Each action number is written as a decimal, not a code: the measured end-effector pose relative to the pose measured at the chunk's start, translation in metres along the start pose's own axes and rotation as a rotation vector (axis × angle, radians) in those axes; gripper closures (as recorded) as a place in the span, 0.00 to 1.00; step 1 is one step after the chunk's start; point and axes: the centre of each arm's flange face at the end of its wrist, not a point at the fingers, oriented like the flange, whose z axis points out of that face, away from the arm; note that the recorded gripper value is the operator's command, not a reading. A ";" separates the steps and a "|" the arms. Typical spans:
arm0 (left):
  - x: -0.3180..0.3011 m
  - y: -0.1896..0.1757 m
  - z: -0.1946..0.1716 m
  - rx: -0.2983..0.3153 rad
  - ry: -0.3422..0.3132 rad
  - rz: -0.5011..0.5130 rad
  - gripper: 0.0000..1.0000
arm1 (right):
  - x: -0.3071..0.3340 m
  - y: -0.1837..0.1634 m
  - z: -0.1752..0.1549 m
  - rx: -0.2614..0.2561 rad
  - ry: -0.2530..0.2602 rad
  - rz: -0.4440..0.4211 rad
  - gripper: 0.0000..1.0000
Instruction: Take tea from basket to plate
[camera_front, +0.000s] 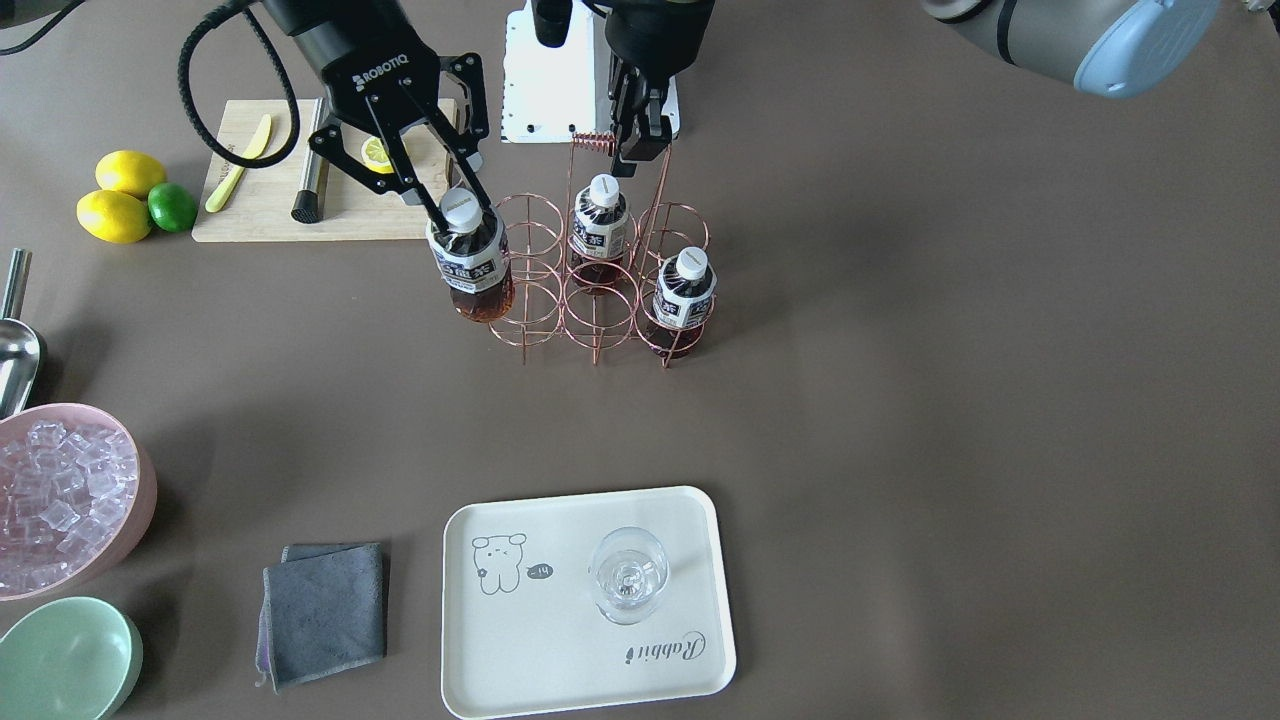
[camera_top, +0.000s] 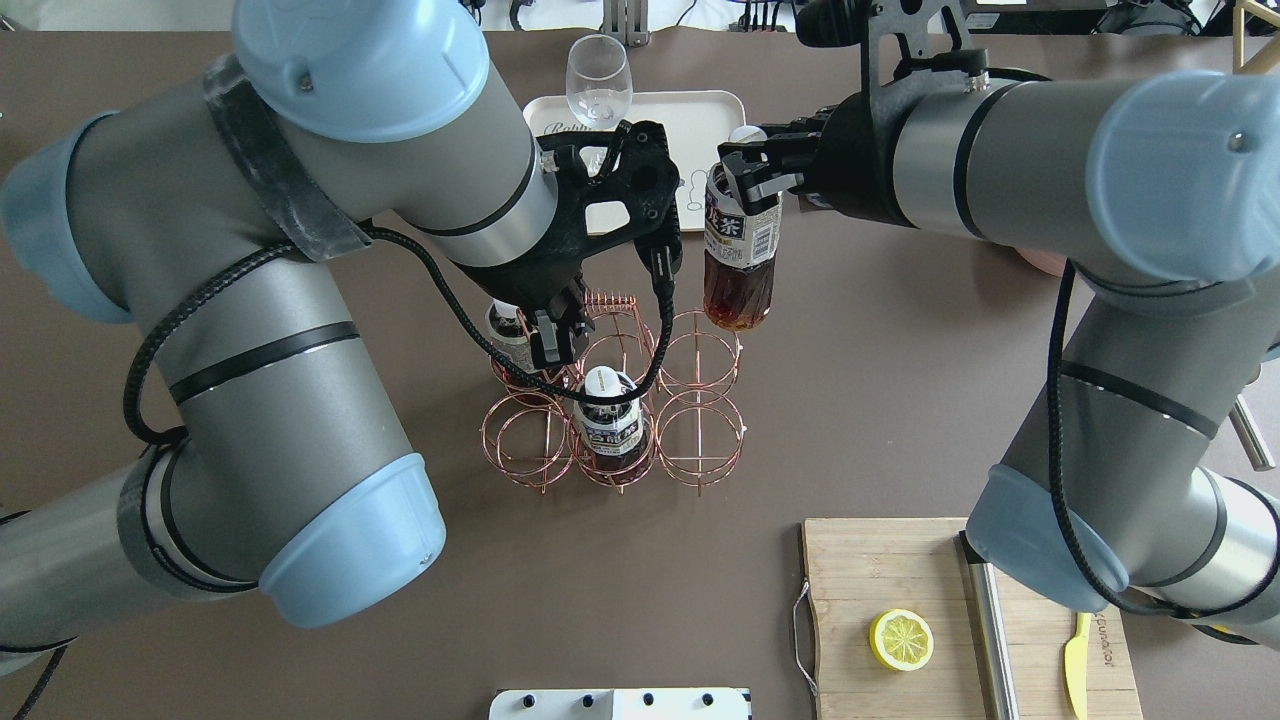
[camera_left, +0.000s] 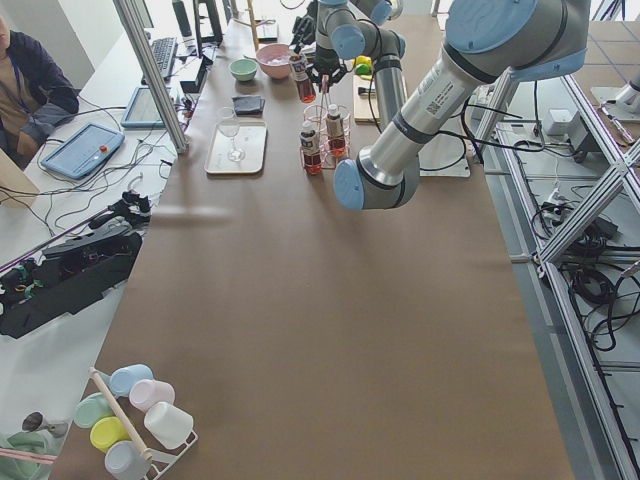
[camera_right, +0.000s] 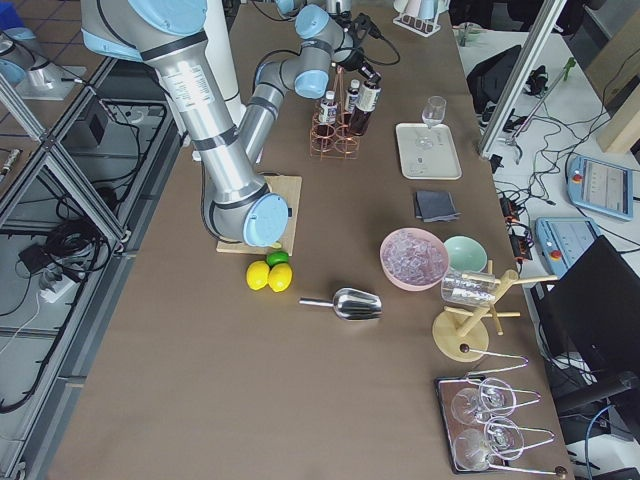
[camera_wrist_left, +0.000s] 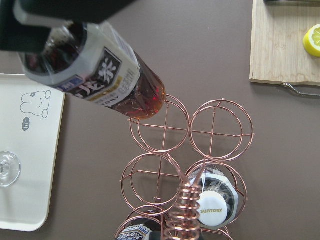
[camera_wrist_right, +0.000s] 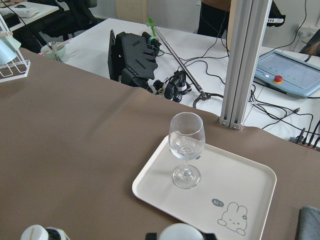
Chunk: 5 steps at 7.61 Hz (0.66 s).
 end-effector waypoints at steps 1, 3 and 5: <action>0.000 0.000 0.000 0.000 -0.001 0.000 1.00 | 0.022 -0.013 -0.007 -0.017 0.003 0.013 1.00; 0.000 0.000 -0.001 0.001 -0.001 0.000 1.00 | 0.068 -0.032 -0.008 -0.045 0.037 0.041 1.00; 0.000 0.000 -0.002 0.002 -0.003 0.000 1.00 | 0.107 -0.033 0.022 -0.056 0.085 0.055 1.00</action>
